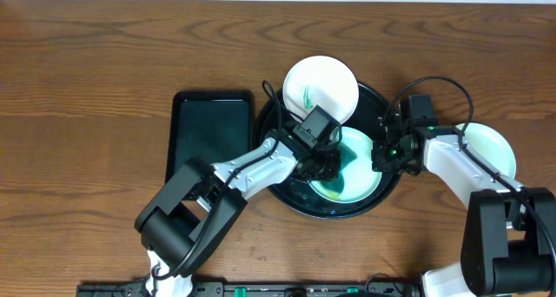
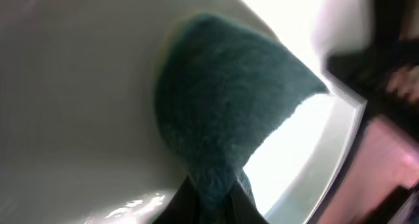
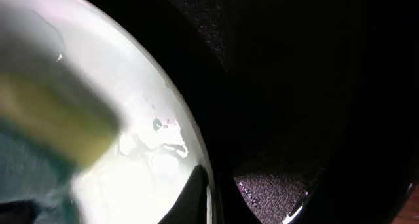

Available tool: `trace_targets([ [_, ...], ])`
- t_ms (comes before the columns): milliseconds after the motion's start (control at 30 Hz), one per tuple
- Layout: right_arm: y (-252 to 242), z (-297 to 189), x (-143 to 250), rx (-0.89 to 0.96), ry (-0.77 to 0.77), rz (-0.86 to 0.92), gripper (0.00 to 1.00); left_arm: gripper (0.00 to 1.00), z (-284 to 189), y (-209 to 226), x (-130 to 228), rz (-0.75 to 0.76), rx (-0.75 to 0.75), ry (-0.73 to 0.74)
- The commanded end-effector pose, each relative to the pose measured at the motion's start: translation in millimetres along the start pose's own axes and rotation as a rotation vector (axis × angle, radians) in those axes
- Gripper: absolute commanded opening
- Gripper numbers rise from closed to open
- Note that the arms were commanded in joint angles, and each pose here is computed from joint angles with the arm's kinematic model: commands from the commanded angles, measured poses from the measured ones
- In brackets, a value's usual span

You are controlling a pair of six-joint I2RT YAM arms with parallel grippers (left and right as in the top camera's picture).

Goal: Clean dirty plates on tray and stack at the side
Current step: 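Scrub the pale green plate on the round tray with the sponge in left gripper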

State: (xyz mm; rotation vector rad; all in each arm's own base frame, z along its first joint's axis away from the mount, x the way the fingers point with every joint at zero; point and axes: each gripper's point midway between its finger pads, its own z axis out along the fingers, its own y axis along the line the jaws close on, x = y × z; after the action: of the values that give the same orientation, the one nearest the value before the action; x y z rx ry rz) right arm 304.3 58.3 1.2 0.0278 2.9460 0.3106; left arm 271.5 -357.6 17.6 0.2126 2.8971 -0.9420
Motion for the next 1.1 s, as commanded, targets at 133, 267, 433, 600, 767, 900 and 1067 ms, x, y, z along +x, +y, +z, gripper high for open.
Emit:
trace_targets([
  [133, -3.7, 17.0, 28.4, 0.007, 0.081, 0.018, 0.01, 0.07, 16.2, -29.7, 4.6, -0.053, 0.105, 0.004],
  [267, -3.7, 17.0, 28.3, 0.007, 0.081, 0.018, 0.01, 0.07, 11.2, 26.5, -8.2, -0.052, -0.142, -0.081],
  [433, -3.7, 17.0, 28.6, 0.007, 0.082, 0.018, 0.01, 0.07, -16.6, 100.0, -19.6, -0.008, -0.472, -0.136],
  [600, -3.7, 16.9, 28.8, 0.007, 0.083, 0.018, 0.01, 0.07, -41.9, 131.5, -19.4, 0.044, -0.666, -0.115],
  [767, -4.0, 16.9, 30.1, 0.008, 0.088, 0.019, 0.01, 0.07, -40.6, 124.3, -17.8, 0.047, -0.640, -0.093],
  [900, -3.9, 16.9, 30.4, 0.008, 0.089, 0.020, 0.01, 0.07, -22.0, 95.5, -7.3, -0.029, -0.450, -0.032],
  [1067, -3.7, 16.9, 29.7, 0.007, 0.086, 0.027, 0.01, 0.07, 7.5, 24.3, 3.5, -0.027, -0.070, 0.066],
])
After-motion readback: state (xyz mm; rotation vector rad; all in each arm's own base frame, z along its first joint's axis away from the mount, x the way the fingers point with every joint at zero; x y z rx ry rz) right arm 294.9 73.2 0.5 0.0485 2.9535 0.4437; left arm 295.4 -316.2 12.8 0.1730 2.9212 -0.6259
